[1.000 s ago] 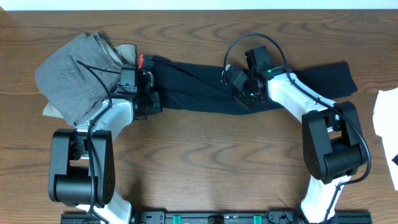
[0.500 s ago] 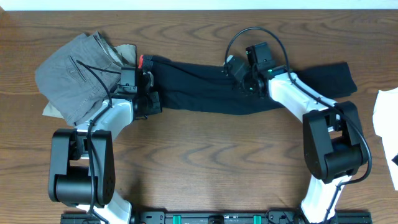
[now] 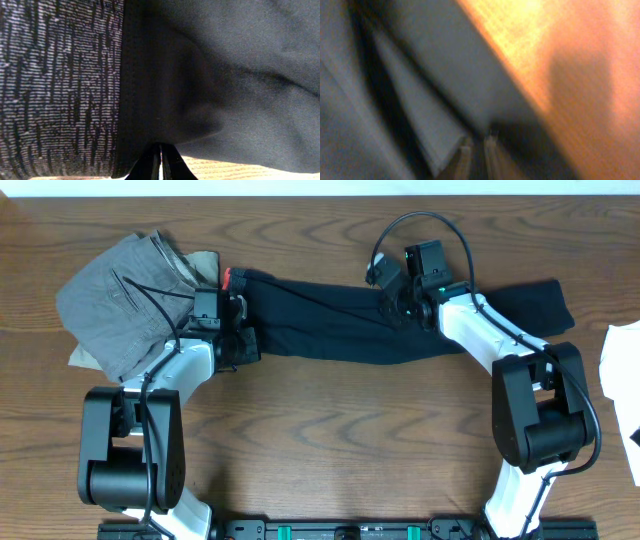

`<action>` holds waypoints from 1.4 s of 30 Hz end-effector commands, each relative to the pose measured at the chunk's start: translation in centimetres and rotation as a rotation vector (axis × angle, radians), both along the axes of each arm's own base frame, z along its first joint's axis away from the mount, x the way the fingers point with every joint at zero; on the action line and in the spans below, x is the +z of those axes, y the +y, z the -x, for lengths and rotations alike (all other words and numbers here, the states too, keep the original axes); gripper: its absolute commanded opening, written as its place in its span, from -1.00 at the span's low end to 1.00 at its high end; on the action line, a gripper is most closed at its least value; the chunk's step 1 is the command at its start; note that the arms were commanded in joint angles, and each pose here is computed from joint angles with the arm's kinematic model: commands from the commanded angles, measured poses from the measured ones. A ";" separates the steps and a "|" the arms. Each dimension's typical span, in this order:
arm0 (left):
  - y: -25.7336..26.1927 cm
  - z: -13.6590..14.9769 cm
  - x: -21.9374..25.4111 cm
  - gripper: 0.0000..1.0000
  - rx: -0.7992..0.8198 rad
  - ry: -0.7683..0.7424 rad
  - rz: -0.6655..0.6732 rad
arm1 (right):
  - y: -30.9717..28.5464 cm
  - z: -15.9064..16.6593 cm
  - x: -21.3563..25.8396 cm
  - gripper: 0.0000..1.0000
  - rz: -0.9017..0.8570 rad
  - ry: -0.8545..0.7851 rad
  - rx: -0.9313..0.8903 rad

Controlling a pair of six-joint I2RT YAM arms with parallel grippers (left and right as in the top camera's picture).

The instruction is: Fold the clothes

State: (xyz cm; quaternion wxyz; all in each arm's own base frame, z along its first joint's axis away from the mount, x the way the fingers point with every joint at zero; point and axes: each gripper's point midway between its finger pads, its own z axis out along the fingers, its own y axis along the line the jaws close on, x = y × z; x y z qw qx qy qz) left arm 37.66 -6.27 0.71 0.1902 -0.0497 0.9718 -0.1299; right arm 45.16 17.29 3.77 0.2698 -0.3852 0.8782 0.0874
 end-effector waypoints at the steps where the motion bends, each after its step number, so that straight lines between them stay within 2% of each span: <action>1: 0.3 -0.5 0.2 -0.88 -0.006 -0.012 -0.017 | 2.0 1.9 0.9 -0.46 -0.097 0.055 0.119; 3: 0.3 -0.5 0.2 -0.88 -0.006 -0.013 -0.017 | 2.7 3.5 0.8 -0.31 -0.135 0.110 0.167; 7: 0.3 -0.5 0.2 -0.87 -0.007 -0.013 -0.017 | 3.1 4.3 0.6 -0.27 -0.133 0.138 0.180; 15: 0.3 -0.5 0.2 -0.88 -0.006 -0.013 -0.017 | 2.2 3.7 0.0 -0.59 -0.074 0.122 0.151; 24: 0.3 -0.5 0.2 -0.87 -0.006 -0.012 -0.017 | 2.1 3.2 -1.7 -0.58 -0.039 0.121 0.141; 26: 0.3 -0.5 0.2 -0.88 -0.006 -0.013 -0.017 | 2.0 2.9 -1.9 -0.73 -0.025 0.109 0.137; 28: 0.3 -0.5 0.2 -0.87 -0.006 -0.013 -0.017 | 1.9 2.3 -1.8 -0.97 -0.007 0.083 0.124; 37: 0.3 -0.5 0.2 -0.88 -0.006 -0.013 -0.017 | 2.2 0.3 0.1 -0.97 -0.039 0.022 0.065; 42: 0.3 -0.5 0.2 -0.88 -0.007 -0.014 -0.017 | 1.7 -2.1 1.6 -0.98 -0.079 -0.049 0.003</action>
